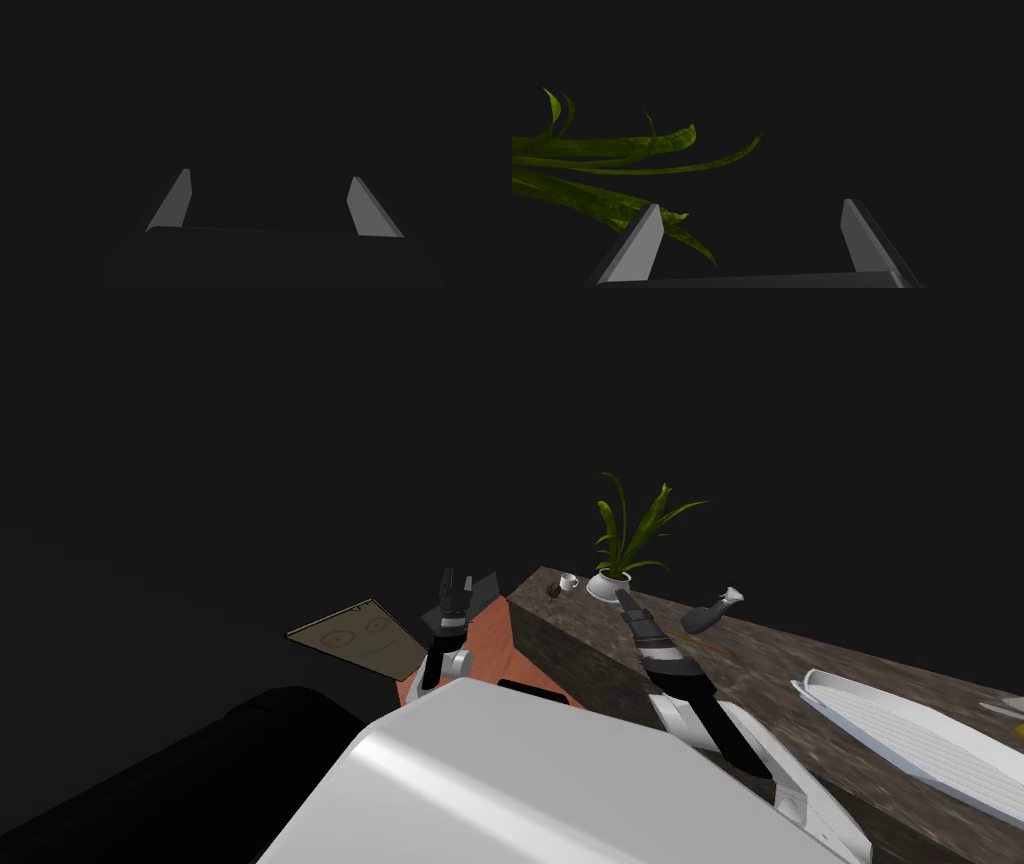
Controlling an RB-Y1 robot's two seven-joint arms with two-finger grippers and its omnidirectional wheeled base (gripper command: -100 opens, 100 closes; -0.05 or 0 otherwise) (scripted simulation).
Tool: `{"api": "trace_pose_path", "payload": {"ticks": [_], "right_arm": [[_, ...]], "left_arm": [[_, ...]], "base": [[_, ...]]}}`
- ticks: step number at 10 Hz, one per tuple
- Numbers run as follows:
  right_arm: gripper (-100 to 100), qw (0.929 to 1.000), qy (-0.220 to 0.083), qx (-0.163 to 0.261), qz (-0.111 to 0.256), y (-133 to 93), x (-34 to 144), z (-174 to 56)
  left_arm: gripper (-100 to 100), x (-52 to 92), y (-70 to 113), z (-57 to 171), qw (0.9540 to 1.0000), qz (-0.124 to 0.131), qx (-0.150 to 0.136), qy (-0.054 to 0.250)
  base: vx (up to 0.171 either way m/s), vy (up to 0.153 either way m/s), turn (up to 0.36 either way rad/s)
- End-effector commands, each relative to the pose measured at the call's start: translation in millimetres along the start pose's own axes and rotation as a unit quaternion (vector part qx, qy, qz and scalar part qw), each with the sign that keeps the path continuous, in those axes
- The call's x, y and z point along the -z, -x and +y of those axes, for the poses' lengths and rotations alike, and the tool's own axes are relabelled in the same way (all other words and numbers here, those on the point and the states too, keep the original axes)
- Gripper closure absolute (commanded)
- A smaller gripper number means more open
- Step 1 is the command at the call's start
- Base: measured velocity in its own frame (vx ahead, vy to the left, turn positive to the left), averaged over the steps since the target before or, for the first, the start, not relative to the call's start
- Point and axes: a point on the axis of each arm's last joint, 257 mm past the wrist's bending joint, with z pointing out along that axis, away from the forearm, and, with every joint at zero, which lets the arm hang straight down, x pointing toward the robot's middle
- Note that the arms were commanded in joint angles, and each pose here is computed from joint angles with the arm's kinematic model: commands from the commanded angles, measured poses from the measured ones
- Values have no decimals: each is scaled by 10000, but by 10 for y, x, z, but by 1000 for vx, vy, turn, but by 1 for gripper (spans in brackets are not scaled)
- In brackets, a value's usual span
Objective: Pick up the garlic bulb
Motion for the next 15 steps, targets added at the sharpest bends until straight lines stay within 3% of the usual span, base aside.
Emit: {"api": "trace_pose_path", "payload": {"ticks": [1,4,5,6,7,8,9,10,11,12,13,14,15], "right_arm": [[-100,9993,-16,311,193,-32,7,-87],[-100,9920,-75,1098,619,-105,48,-342],[-100,9910,-55,1150,679,-105,48,-343],[-100,9842,-75,1538,878,-130,74,-476],[-100,9829,-56,1586,931,-128,74,-477],[-100,9738,-67,1971,1129,-148,104,-611],[-100,9720,-44,2027,1189,-142,105,-613],[-100,9606,-44,2406,1389,-158,139,-748],[-100,9581,-17,2469,1453,-148,140,-751],[-100,9442,-5,2844,1661,-159,180,-887],[-100,9411,22,2907,1723,-146,179,-890],[-100,9249,45,3272,1936,-152,226,-1028],[-100,9212,74,3338,1999,-135,225,-1032]], "left_arm": [[0,0,0,0,10000,0,0,0],[0,1,1,0,10000,-1,0,1],[0,0,0,0,10000,0,0,0],[0,1,1,0,10000,-1,0,1],[0,0,0,0,10000,0,0,0],[0,1,1,0,10000,-1,0,1],[0,0,0,0,10000,-1,0,1],[0,1,1,0,10000,-1,0,1],[0,0,0,0,10000,0,0,1],[0,1,1,0,10000,-1,0,1],[0,0,0,0,10000,0,0,1],[0,1,1,1,10000,-1,-1,1],[0,1,0,0,10000,-1,0,1]], "base": [[-83,-87,96],[-81,-80,126],[-66,-64,99],[-79,-68,184],[-62,-53,102],[-67,-48,153],[-61,-50,102],[-80,-55,176],[-65,-43,135],[-70,-40,237],[-55,-42,94],[-51,-35,185],[-44,-29,102]]}}
